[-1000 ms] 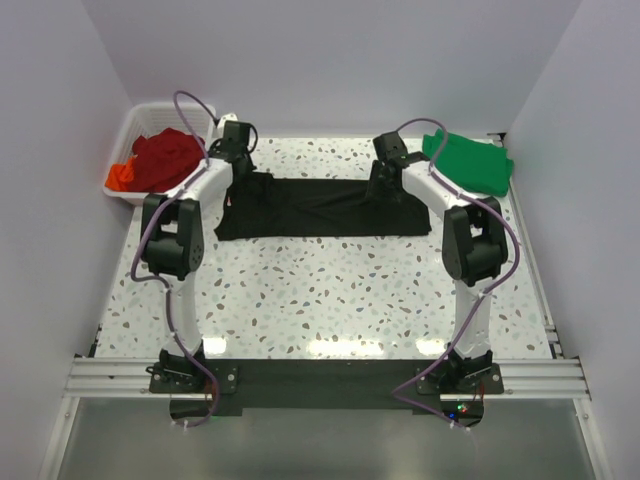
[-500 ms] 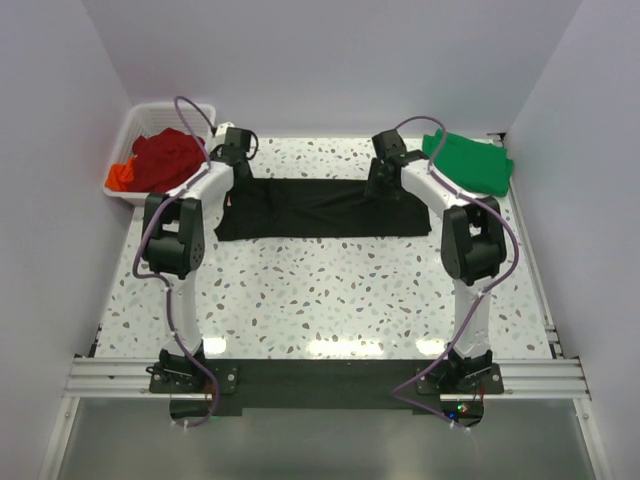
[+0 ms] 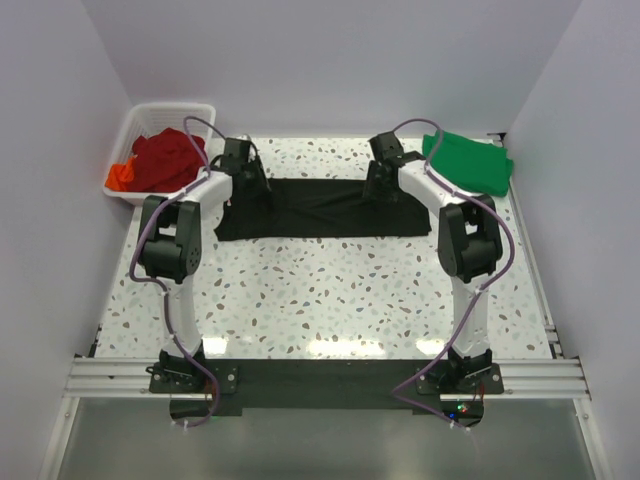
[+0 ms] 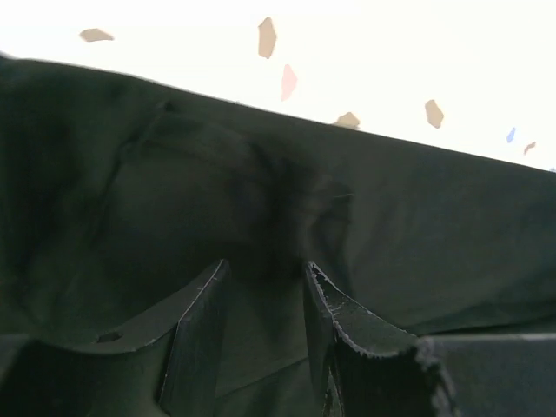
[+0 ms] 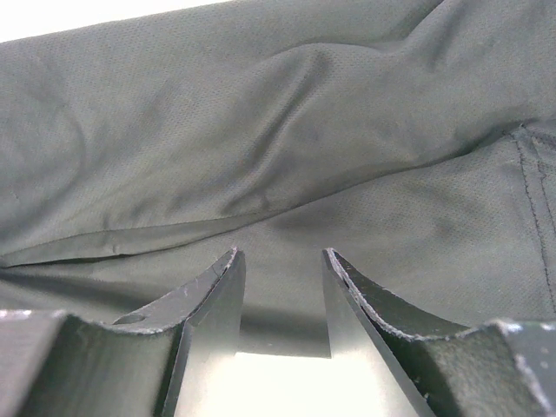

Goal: Fold and stack the t-shirts
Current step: Fold the tshirt

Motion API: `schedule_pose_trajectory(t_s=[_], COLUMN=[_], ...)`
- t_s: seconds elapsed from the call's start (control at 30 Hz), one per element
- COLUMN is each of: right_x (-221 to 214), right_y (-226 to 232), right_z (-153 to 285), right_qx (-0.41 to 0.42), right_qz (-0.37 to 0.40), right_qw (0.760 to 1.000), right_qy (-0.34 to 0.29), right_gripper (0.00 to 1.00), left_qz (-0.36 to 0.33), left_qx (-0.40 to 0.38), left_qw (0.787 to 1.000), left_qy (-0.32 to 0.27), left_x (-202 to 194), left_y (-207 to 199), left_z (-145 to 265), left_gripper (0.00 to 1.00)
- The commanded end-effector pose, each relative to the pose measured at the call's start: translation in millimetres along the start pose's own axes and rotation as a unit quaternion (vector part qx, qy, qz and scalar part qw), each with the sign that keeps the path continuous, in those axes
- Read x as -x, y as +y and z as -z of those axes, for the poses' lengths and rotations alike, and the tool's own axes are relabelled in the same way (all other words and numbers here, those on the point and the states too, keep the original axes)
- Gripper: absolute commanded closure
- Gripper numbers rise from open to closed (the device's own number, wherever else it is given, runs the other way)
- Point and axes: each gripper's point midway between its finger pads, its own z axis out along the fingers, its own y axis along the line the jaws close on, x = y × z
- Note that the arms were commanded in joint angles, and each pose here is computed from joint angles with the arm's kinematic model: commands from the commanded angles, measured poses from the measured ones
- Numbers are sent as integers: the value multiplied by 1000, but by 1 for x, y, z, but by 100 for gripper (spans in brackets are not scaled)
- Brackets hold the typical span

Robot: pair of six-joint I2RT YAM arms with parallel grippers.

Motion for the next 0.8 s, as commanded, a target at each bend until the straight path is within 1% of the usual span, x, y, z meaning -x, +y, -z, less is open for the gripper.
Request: schedule_pose_trajectory(t_s=[0.0,0.13,0.37,0.4,0.53,0.57,0.6,0.63,0.77], right_x=[10,9,7,6,7,6,6,5,6], right_y=[9,6,7,8,8,6,7,7,5], right_z=[11,11,9,9,11,10,11,10,11], right_qx=[15,11,13,14,14,12,13,12,10], right_qz=[5,5,8,8,10,10,12,12,13], right_qw=[1000,1000,1000,1000,1000,1000,1000,1000,1000], right_qy=[-14,-13,-12,-10,-11,-9,-10,-9,-10], right_gripper=[55,55,55,55,55,55,55,55,55], left_qz=[4,-1,-24,-32,-49,-48,-51,-51,-46], left_qx=[-95,-110,-102,-101,-72,-54,-48,-21,35], left_qw=[994,992,994,994,996,997,997,998,998], left_qy=[-47,-54,-40,-33,-25,-30,-24,-32,-32], left_x=[42,52,45,38,32,33,28,31,28], left_y=[-49,-63,-80,-84,-89,-85,-87,-79,-62], left_z=[23,25,10,5,-5,-8,-11,-11,-14], left_gripper=[57,57,58,58,59,59,59,59,59])
